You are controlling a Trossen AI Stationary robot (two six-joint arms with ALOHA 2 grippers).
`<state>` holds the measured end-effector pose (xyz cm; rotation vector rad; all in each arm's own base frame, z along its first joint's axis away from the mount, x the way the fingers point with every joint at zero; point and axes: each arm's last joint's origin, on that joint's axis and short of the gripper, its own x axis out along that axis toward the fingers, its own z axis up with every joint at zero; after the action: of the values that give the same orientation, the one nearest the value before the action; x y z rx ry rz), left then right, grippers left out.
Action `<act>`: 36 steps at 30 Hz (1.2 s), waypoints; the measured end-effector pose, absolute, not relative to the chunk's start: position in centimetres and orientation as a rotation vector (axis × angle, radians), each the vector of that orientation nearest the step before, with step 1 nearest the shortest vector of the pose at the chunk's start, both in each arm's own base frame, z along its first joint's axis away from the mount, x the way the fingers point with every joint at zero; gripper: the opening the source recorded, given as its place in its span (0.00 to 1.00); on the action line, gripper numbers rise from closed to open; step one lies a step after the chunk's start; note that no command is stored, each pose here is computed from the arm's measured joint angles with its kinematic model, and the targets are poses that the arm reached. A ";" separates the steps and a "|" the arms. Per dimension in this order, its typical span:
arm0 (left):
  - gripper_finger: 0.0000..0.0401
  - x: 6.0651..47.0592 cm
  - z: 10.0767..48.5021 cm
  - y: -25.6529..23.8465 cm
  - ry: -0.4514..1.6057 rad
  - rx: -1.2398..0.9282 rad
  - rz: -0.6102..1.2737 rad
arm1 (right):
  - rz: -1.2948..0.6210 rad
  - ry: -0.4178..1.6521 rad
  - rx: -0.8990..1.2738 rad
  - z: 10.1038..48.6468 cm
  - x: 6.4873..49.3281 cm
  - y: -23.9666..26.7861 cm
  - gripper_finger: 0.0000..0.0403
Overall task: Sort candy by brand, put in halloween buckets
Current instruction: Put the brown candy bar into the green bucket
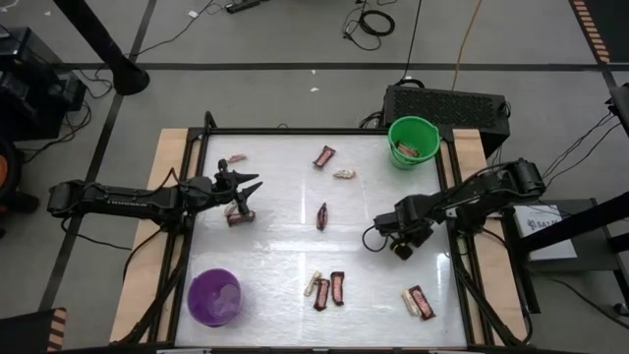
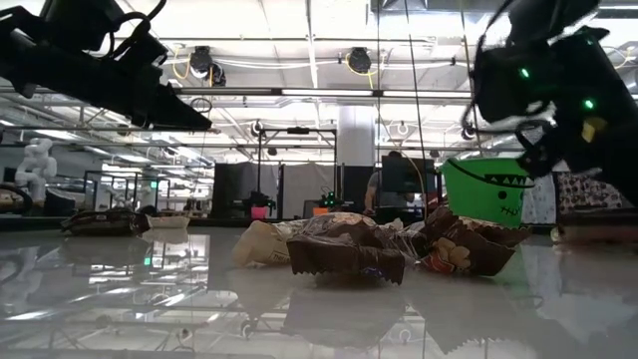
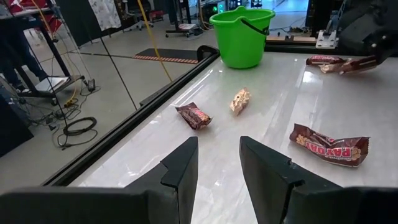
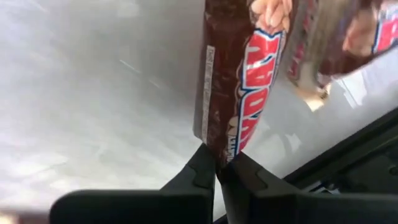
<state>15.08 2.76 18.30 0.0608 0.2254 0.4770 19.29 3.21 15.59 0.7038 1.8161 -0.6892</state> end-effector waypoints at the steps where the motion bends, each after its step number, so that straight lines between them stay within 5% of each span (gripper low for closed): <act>1: 0.32 15.1 18.3 2.8 0.226 0.061 0.477 | -0.675 1.801 0.706 16.0 19.7 3.3 0.02; 12: 0.32 15.1 18.3 2.8 0.225 0.061 0.477 | -0.543 1.500 0.507 24.2 24.9 3.2 0.00; 20: 0.32 15.1 18.3 2.8 0.223 0.061 0.477 | -0.821 1.283 0.274 30.8 25.6 -1.1 0.00; 26: 0.32 15.1 18.3 2.8 0.224 0.061 0.477 | -1.030 1.258 0.169 31.8 24.7 -6.8 0.00; 36: 0.32 15.1 18.3 2.8 0.226 0.068 0.476 | -1.277 1.256 0.366 31.8 21.1 -15.4 0.01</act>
<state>15.08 2.76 18.31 0.0685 0.2264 0.4763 21.11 -15.39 31.79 0.3660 1.2558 -1.2766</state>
